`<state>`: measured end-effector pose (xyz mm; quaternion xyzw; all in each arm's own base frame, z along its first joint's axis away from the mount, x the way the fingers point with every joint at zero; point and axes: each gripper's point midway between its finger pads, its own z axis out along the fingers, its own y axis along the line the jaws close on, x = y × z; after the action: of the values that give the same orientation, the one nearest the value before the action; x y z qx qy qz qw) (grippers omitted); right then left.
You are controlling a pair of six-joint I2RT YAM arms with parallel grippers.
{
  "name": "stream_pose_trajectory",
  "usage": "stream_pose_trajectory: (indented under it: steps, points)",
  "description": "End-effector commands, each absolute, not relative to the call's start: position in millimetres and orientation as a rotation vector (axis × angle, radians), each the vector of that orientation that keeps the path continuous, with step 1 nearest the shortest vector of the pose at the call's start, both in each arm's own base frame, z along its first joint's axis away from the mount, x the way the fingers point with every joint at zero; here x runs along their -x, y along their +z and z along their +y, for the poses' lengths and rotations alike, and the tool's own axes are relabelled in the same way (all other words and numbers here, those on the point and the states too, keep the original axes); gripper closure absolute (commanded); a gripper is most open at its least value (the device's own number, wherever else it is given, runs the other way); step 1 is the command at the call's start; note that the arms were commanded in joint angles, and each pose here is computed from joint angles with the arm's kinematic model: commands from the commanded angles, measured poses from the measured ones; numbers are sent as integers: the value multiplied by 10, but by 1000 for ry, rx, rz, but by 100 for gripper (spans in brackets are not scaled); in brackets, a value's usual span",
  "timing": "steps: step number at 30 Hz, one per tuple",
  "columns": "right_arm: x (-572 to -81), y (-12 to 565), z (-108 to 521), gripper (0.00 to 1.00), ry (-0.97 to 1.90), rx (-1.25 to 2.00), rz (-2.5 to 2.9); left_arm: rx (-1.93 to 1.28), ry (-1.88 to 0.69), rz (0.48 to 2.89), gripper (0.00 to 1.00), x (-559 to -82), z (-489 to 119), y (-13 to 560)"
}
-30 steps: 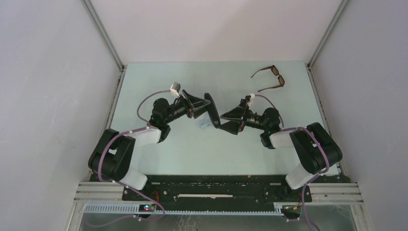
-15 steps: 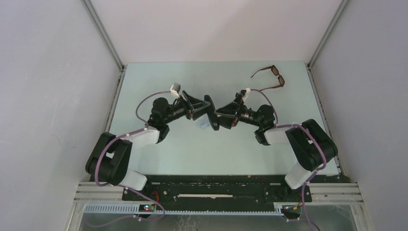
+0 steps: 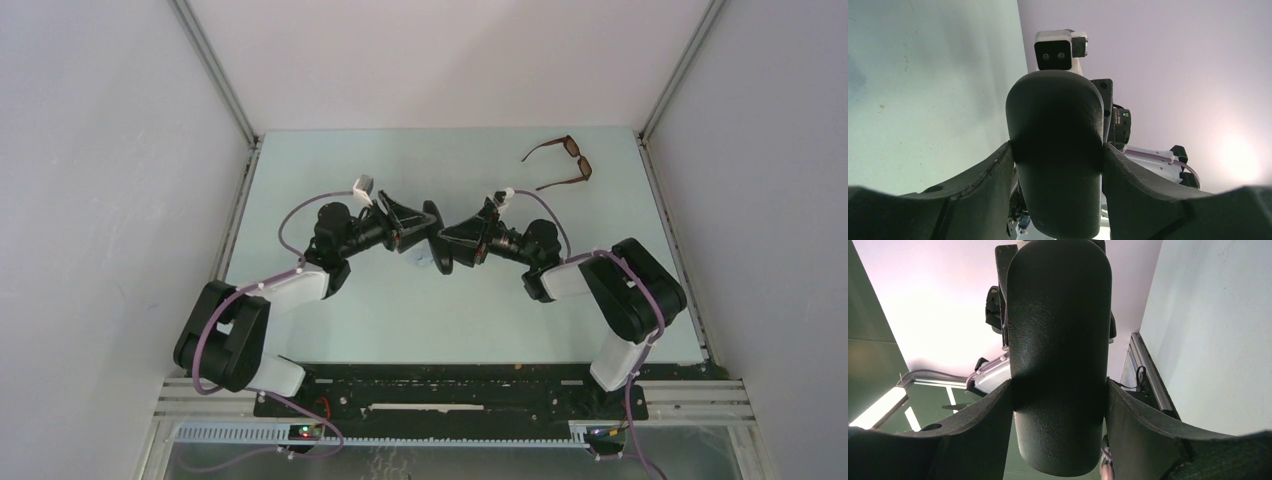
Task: Organize the sunglasses
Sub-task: Open the sunglasses case.
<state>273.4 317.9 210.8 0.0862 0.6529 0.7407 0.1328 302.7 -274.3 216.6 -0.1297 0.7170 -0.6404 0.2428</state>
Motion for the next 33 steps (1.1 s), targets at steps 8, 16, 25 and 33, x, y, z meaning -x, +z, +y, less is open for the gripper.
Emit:
stream_pose_trajectory:
  steps: [8,16,25,33]
  points:
    - [-2844,2266,3200,82,2282,-394,1797,229,-1745,1842,100,-2999,-2721,2521]
    - [-2975,2326,3094,100,2378,-637,1769,74,-1778,1723,100,-3021,-2593,2708]
    - [-3119,2391,3037,100,2475,-907,1713,-66,-1816,1666,100,-2952,-2590,2767]
    - [-3189,2429,3032,100,2513,-1039,1655,-89,-1892,1610,100,-2880,-2594,2702]
